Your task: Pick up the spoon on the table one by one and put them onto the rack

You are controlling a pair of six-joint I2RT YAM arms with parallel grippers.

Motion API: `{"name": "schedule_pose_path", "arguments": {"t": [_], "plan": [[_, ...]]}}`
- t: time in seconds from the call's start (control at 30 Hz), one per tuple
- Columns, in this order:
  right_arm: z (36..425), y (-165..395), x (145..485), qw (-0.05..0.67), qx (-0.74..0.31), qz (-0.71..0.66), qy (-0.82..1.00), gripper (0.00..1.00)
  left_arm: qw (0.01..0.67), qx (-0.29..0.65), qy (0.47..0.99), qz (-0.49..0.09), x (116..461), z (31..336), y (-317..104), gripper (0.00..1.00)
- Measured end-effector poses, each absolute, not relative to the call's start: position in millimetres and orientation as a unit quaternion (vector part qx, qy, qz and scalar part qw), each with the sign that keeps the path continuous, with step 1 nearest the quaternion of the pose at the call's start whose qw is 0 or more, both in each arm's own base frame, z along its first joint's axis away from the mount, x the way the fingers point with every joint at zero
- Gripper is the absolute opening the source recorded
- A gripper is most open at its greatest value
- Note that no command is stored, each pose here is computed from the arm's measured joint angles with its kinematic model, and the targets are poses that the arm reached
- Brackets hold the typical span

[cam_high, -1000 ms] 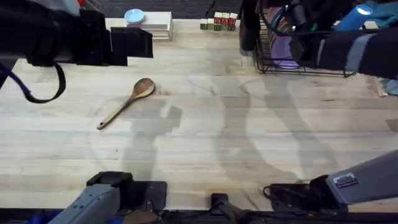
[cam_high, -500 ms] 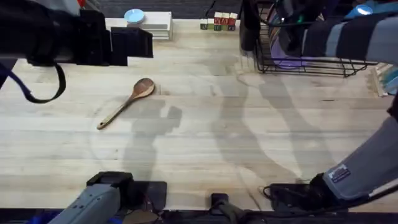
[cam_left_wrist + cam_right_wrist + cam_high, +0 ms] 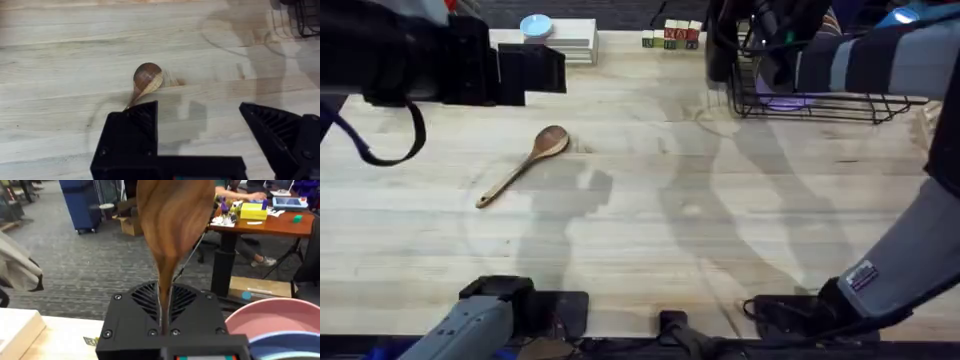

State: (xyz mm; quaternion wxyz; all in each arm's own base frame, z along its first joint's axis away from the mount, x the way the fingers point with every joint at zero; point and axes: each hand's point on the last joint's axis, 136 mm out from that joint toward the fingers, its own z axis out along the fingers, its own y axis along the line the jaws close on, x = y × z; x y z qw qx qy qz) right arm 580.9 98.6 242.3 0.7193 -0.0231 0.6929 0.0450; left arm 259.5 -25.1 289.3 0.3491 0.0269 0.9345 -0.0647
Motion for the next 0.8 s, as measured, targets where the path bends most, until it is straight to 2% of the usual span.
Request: {"name": "schedule_pose_path", "arguments": {"t": [0.8], "plan": [[187.6,98.2,577.3,0.638,-0.053,0.017,0.768,0.032,0.349,0.027,0.934,-0.065,259.5,289.3,-25.1,0.993]]}}
